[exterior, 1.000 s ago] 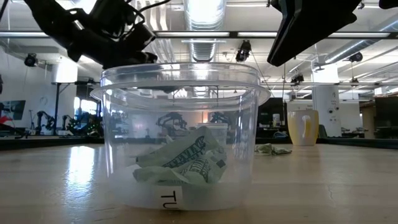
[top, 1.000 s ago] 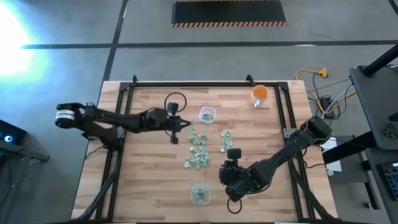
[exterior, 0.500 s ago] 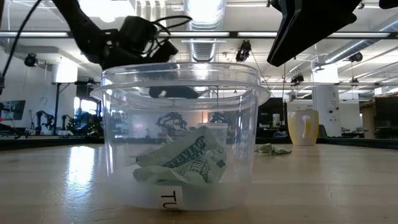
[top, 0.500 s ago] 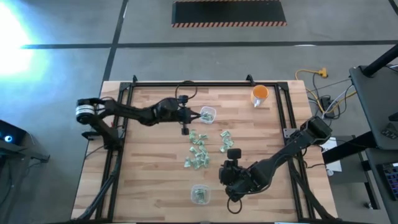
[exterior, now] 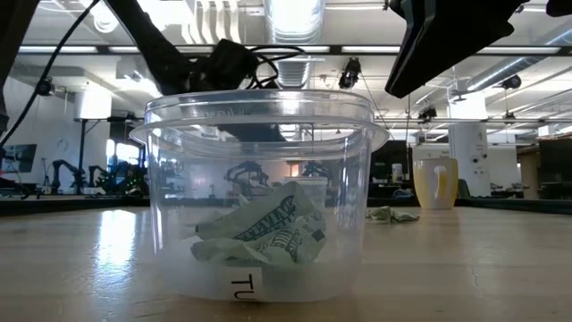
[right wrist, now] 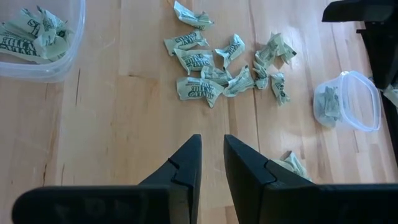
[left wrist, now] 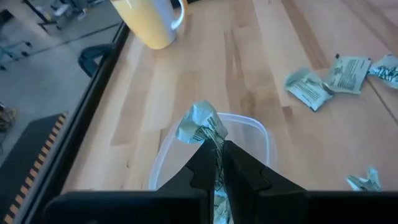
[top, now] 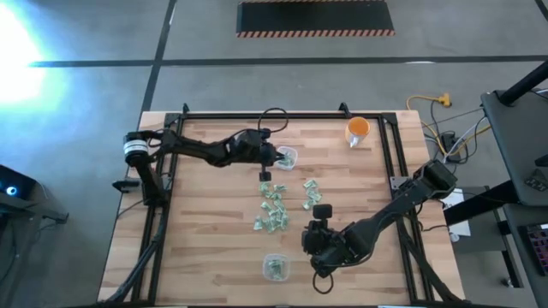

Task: Pick and place items into bin
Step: Put the stevia packet into the top transparent bin, then put the stevia packet into the bottom transparent bin

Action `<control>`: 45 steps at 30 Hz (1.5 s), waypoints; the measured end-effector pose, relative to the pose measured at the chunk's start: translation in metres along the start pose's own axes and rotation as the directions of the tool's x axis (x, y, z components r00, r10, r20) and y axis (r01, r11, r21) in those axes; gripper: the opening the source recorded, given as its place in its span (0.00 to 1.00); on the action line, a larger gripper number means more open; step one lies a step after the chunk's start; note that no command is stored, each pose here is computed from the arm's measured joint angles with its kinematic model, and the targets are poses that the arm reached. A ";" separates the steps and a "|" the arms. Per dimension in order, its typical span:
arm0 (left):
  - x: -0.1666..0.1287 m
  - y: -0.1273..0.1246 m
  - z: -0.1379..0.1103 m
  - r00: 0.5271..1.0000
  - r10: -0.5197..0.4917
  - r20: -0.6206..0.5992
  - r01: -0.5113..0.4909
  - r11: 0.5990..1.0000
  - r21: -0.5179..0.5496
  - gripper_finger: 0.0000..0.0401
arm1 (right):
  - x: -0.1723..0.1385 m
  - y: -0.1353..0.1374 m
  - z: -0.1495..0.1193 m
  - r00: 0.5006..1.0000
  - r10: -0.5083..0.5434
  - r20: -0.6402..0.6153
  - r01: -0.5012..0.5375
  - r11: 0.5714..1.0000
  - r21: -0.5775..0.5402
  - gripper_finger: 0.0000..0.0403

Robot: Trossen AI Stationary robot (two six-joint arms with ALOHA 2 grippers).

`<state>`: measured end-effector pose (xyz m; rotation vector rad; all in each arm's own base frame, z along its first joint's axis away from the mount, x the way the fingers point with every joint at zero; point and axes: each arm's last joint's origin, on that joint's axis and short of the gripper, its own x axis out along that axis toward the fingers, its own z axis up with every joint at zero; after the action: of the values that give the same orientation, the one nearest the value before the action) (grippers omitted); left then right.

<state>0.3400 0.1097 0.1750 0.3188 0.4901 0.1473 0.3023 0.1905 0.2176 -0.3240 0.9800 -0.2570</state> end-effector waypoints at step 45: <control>-0.078 -0.003 0.007 0.969 -0.108 -0.221 0.081 0.988 -0.129 0.29 | 0.039 -0.018 -0.033 0.980 -0.188 -0.071 0.192 0.980 0.049 0.15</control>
<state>0.2754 0.0883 0.2144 0.1609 0.7200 0.1205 0.2935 0.1552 0.1776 -0.3609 1.0064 -0.4709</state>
